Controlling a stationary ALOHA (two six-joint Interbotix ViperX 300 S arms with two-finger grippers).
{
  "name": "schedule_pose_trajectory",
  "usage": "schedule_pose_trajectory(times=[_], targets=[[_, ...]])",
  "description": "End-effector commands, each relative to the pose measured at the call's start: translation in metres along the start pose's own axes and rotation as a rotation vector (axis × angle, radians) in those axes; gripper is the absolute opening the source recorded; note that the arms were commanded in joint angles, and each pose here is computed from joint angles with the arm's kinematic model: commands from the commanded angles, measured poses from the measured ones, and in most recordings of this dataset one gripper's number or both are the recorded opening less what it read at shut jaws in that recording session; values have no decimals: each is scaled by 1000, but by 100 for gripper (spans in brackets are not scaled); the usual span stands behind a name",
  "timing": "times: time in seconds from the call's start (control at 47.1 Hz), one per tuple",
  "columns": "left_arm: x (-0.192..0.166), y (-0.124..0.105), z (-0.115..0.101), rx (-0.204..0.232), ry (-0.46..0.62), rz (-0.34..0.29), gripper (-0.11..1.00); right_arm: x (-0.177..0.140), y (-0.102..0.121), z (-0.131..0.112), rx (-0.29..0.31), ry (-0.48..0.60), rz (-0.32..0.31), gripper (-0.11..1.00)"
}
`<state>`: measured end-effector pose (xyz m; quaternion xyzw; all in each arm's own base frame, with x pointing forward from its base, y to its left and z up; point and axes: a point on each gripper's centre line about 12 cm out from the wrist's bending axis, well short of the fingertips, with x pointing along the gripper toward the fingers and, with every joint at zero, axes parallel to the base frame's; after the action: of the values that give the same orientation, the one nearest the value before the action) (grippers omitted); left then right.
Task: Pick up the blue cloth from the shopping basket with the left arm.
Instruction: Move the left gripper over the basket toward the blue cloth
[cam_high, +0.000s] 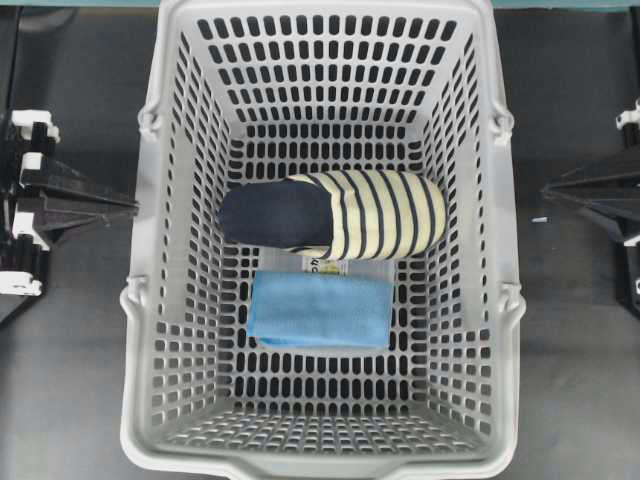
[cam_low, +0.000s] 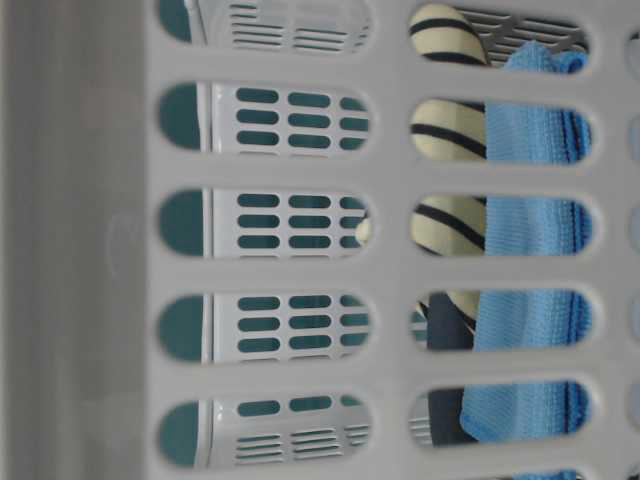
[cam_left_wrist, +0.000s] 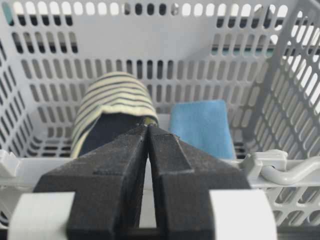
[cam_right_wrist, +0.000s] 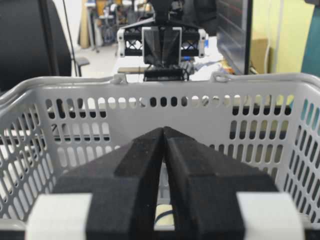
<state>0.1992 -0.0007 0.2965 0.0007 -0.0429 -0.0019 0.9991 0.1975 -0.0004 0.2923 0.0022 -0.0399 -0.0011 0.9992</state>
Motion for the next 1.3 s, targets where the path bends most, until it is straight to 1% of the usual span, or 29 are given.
schedule_pose_trajectory(times=[0.0, 0.021, 0.064, 0.127, 0.234, 0.382, 0.467, 0.552, 0.701, 0.744, 0.786, 0.892, 0.977, 1.041, 1.083, 1.168, 1.211, 1.275], targets=[[4, -3, 17, 25, -34, -20, 6, 3, 1, 6, 13, -12, 5, 1], [5, -3, 21, 21, -35, -21, 6, 3, 1, 7, 16, -15, 6, 1], [7, -3, 27, 16, -32, -20, 3, 3, 1, 6, 20, -9, 5, 5], [9, -4, 36, 7, -18, -24, 0, 4, 2, 6, 31, 2, 7, -1], [16, -6, 52, 3, 29, -29, 0, 5, 3, 6, 64, 46, 12, -1], [31, -11, 72, 1, 149, -48, 0, 8, 3, 12, 72, 103, 11, -1], [42, -14, 80, 5, 227, -56, 0, 9, 3, 20, 71, 105, 11, -1], [55, -14, 88, 8, 294, -51, 0, 11, 3, 27, 73, 94, 11, -1], [83, -16, 96, 18, 410, -51, 0, 11, 3, 30, 73, 93, 12, 1], [90, -17, 98, 19, 436, -50, 0, 11, 3, 29, 73, 94, 12, 6], [96, -17, 98, 20, 462, -50, 0, 11, 4, 30, 74, 93, 13, 14], [111, -18, 99, 22, 517, -48, 0, 12, 5, 30, 79, 88, 18, 45], [122, -19, 94, 18, 568, -45, 0, 12, 5, 32, 82, 82, 19, 68], [131, -20, 89, 17, 611, -45, 1, 12, 5, 32, 82, 81, 19, 80], [137, -22, 85, 21, 645, -48, 1, 12, 5, 33, 81, 79, 19, 82], [151, -25, 75, 25, 709, -51, 3, 12, 5, 32, 82, 81, 18, 79], [159, -26, 69, 28, 741, -53, 9, 12, 5, 32, 81, 81, 19, 77], [171, -28, 62, 30, 785, -53, 25, 12, 5, 32, 81, 79, 19, 77]])
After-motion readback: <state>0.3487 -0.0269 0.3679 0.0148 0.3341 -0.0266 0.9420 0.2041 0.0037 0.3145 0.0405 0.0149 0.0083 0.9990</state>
